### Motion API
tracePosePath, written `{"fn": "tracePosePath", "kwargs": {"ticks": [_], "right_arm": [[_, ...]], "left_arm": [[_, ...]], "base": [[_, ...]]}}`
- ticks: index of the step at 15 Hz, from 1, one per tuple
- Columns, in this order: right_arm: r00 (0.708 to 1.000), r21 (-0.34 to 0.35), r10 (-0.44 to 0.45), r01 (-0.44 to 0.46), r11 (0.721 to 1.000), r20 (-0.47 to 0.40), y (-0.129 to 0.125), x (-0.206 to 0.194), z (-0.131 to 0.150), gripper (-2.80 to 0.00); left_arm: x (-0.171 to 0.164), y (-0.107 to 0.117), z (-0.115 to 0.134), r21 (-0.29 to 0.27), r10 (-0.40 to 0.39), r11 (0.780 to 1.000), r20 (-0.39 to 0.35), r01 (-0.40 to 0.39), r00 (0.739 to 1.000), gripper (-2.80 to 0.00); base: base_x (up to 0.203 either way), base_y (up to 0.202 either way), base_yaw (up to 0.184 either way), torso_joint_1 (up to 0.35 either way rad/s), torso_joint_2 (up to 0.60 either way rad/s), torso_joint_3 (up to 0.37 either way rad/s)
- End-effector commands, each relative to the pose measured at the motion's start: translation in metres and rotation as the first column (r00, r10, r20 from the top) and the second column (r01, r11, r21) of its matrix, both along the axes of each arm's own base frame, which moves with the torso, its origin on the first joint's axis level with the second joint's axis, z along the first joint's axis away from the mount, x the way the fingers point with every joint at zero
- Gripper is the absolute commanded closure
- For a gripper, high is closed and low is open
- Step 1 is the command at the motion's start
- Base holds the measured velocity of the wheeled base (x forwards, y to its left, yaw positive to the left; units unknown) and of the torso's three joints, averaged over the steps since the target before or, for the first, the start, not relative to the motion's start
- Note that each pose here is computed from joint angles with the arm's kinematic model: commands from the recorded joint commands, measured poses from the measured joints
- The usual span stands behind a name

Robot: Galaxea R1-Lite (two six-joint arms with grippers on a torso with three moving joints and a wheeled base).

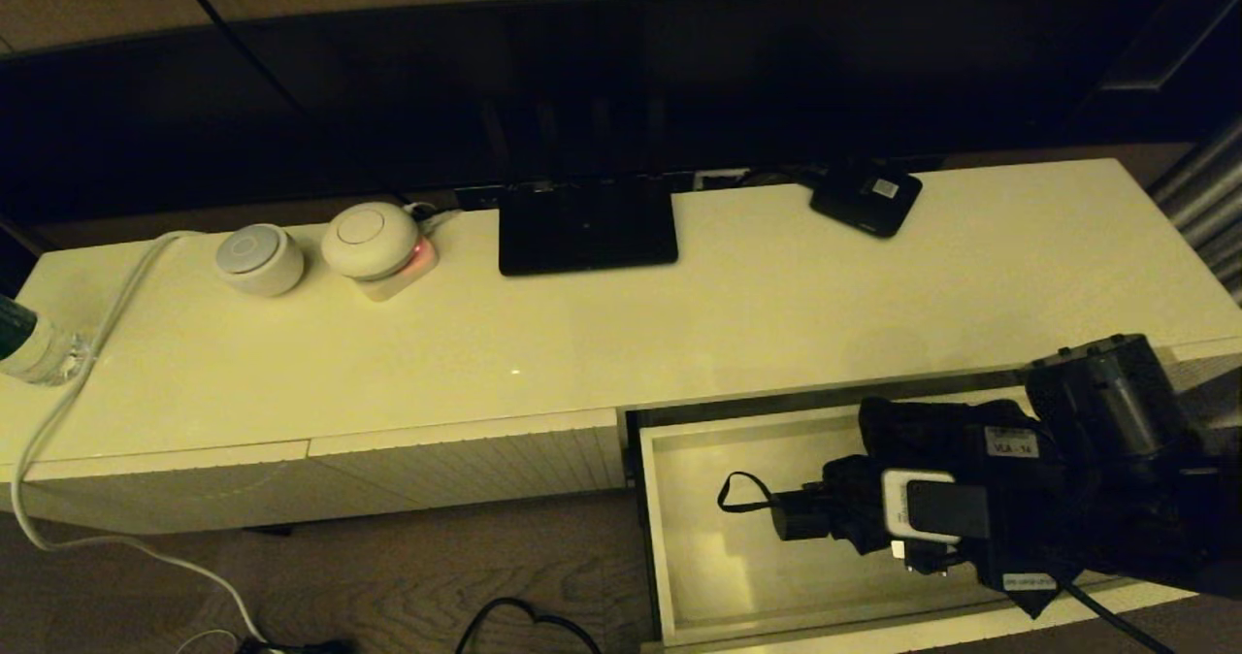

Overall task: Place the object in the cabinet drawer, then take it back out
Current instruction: Put the umbrella in the drawer

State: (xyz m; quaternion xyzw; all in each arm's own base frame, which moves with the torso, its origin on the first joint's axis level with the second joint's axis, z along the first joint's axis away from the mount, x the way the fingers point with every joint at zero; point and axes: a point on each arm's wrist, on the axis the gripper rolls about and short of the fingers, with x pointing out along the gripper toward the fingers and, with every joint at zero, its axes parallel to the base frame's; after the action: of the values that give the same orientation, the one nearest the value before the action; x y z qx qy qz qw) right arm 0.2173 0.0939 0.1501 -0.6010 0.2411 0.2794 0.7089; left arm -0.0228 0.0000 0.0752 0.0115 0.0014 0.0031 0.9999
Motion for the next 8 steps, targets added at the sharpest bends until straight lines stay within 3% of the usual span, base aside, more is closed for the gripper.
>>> {"fn": "tracePosePath", "kwargs": {"ticks": [1, 5, 8], "right_arm": [[0.999, -0.045, 0.02, -0.022, 0.999, -0.041, 0.006, 0.014, -0.016, 0.0], [0.998, -0.079, 0.05, -0.053, 0.995, -0.039, 0.01, 0.024, -0.026, 0.0], [0.999, -0.114, 0.038, -0.042, 0.993, -0.032, -0.001, 0.031, -0.03, 0.0]], "left_arm": [[0.0, 0.0, -0.001, 0.0, 0.001, 1.0, -0.003, -0.001, 1.0, 0.0], [0.0, 0.0, -0.001, 0.0, 0.001, 1.0, -0.003, -0.001, 1.0, 0.0], [0.0, 0.0, -0.001, 0.0, 0.001, 1.0, -0.003, -0.001, 1.0, 0.0]], "base": [[0.0, 0.0, 0.0, 0.0, 0.0, 0.0], [0.0, 0.0, 0.0, 0.0, 0.0, 0.0], [0.0, 0.0, 0.0, 0.0, 0.0, 0.0]]}}
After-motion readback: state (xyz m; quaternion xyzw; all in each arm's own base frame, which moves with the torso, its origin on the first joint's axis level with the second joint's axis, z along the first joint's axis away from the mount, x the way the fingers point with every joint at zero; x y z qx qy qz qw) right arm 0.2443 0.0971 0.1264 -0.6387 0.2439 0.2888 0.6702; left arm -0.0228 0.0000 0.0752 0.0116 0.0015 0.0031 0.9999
